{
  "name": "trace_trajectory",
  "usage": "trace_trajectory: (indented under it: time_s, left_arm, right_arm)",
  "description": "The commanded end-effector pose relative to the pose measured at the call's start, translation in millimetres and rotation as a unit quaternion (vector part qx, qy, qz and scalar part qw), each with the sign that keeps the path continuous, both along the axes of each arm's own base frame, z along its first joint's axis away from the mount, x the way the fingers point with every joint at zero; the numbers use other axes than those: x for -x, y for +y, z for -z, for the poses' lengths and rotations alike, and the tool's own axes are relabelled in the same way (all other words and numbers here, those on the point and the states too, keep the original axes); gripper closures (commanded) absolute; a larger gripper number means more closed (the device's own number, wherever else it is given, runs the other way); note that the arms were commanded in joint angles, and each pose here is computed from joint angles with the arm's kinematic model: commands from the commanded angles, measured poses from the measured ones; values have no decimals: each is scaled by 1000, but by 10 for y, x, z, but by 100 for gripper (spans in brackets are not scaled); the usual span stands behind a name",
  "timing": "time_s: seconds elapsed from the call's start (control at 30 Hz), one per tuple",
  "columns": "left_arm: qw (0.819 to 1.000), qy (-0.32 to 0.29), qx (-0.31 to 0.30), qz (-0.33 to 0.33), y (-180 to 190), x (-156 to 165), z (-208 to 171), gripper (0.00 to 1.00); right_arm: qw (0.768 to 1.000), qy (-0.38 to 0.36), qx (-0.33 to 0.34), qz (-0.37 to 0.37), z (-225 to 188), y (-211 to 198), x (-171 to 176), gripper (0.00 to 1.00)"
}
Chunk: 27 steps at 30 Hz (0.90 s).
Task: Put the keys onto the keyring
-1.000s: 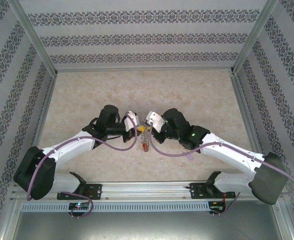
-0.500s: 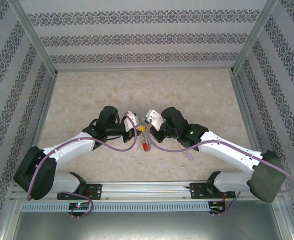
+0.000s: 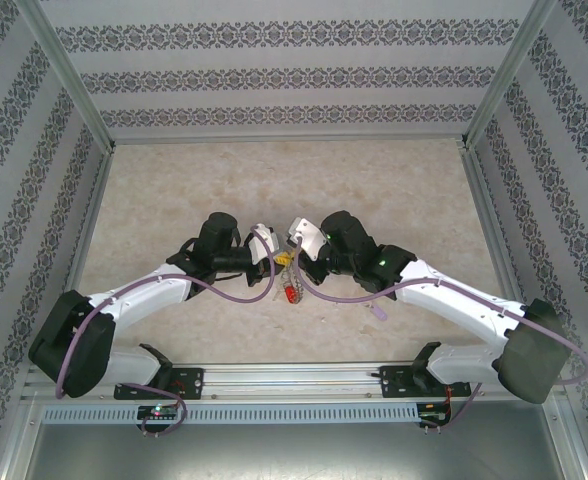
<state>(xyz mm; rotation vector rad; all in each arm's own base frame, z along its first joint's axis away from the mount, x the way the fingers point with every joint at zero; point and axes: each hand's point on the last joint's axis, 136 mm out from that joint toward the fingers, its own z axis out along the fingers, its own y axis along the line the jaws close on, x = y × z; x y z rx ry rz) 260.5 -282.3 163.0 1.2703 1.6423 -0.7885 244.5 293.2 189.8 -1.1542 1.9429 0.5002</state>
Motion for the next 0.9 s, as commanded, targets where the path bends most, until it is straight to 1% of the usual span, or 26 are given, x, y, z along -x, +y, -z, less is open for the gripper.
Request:
trace_trajectory:
  time_s: [0.0, 0.33, 0.47, 0.5, 0.6, 0.67, 0.73, 0.87]
  left_arm:
    - [1000, -7, 10, 19, -74, 41, -65, 85]
    - [1000, -14, 13, 21, -103, 2, -103, 80]
    - [1000, -17, 14, 21, -107, -8, -120, 81]
    - [999, -19, 14, 22, -107, -8, -132, 81]
    - [999, -21, 12, 21, -105, -14, -139, 91]
    - [999, -24, 14, 18, -104, -26, -159, 93]
    - [999, -27, 14, 16, -104, -37, -173, 100]
    - [999, -31, 14, 11, -94, -44, -175, 100]
  right_arm:
    - [999, -21, -17, -19, -192, 109, 2, 100]
    - [999, -13, -17, -35, -181, 158, 47, 100]
    - [999, -10, -15, -40, -169, 169, 59, 100]
    - [999, -10, -14, -41, -167, 168, 59, 100]
    - [999, -7, -12, -40, -144, 168, 62, 100]
    - [999, -3, -12, -40, -123, 168, 68, 100]
    - [999, 2, -11, -39, -103, 167, 69, 100]
    - [1000, -4, -9, -17, -85, 111, 11, 100]
